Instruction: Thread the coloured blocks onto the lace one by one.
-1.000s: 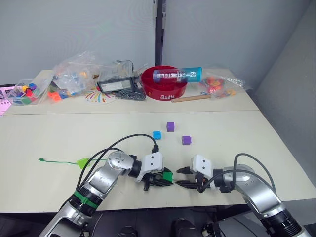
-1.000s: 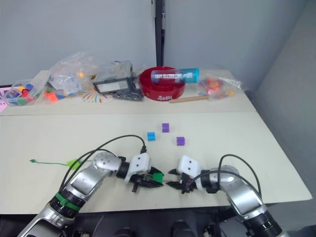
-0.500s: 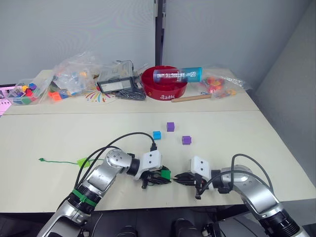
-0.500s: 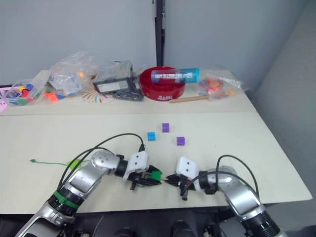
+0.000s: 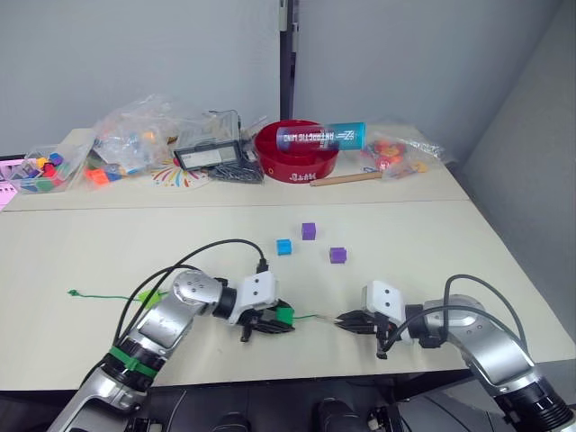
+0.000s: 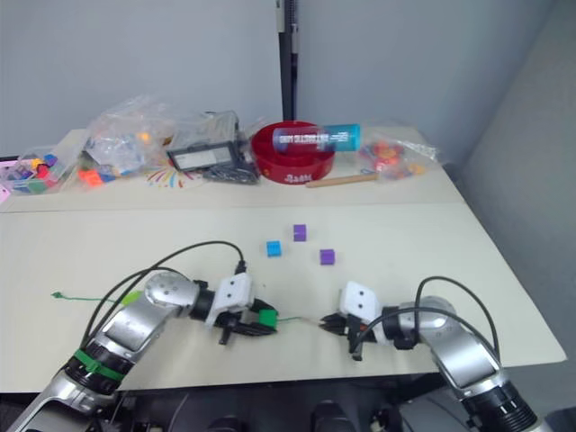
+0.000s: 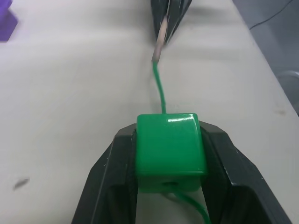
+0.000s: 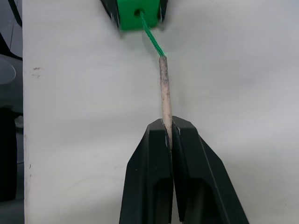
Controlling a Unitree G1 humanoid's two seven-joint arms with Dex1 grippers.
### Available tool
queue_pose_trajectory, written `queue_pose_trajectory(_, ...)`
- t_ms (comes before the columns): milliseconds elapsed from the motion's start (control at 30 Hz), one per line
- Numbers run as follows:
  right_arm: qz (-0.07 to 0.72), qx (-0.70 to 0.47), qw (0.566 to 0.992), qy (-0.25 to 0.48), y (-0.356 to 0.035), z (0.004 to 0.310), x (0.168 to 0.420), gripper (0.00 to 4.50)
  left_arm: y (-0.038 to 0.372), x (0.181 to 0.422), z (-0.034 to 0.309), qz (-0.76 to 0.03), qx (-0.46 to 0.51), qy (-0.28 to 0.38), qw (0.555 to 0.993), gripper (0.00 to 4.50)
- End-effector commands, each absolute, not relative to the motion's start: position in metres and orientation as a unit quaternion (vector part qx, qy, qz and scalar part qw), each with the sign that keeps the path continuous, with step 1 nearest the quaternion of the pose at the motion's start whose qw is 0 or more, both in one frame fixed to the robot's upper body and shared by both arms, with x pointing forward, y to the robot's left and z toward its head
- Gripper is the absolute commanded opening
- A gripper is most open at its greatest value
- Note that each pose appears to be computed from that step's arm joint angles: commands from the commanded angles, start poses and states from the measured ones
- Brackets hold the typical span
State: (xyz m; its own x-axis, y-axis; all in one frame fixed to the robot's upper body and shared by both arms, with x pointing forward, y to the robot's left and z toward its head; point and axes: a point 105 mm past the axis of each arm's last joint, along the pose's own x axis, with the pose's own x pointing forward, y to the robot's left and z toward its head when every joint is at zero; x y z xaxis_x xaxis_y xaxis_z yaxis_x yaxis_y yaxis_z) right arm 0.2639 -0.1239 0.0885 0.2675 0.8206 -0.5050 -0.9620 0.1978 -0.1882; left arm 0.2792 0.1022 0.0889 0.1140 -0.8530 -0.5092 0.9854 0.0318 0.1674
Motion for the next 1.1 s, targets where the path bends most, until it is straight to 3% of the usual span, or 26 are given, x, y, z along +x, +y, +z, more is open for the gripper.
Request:
queue_pose_trajectory(33,0.586,-0.253,0.758,0.133,-0.132,0.099,0.269,0.00,0.164,0.282,0.096,-0.604,0.253,0.167,0.737,1.23)
queue_pose_trajectory(333,0.613,-0.254,0.737,0.127,-0.122,0.095,0.267,0.00,0.274,0.277,0.096,-0.533,0.283,0.241,0.760,1.23)
queue_pose_trajectory(667,0.631,-0.261,0.722,0.114,-0.105,0.095,0.273,0.00,0.289,0.278,0.099,-0.533,0.293,0.232,0.759,1.23)
queue_pose_trajectory(700,0.631,-0.262,0.721,0.112,-0.104,0.095,0.274,0.00,0.288,0.278,0.101,-0.532,0.286,0.231,0.763,2.03)
queue_pose_trajectory(767,0.632,-0.262,0.721,0.109,-0.102,0.095,0.276,0.00,0.284,0.280,0.111,-0.536,0.287,0.219,0.763,2.42)
queue_pose_trajectory(900,0.634,-0.262,0.719,0.107,-0.101,0.097,0.278,0.00,0.276,0.286,0.132,-0.532,0.300,0.196,0.767,3.76)
queue_pose_trajectory(1100,0.640,-0.260,0.715,0.107,-0.092,0.097,0.279,0.00,0.235,0.285,0.168,-0.573,0.260,0.160,0.760,3.76)
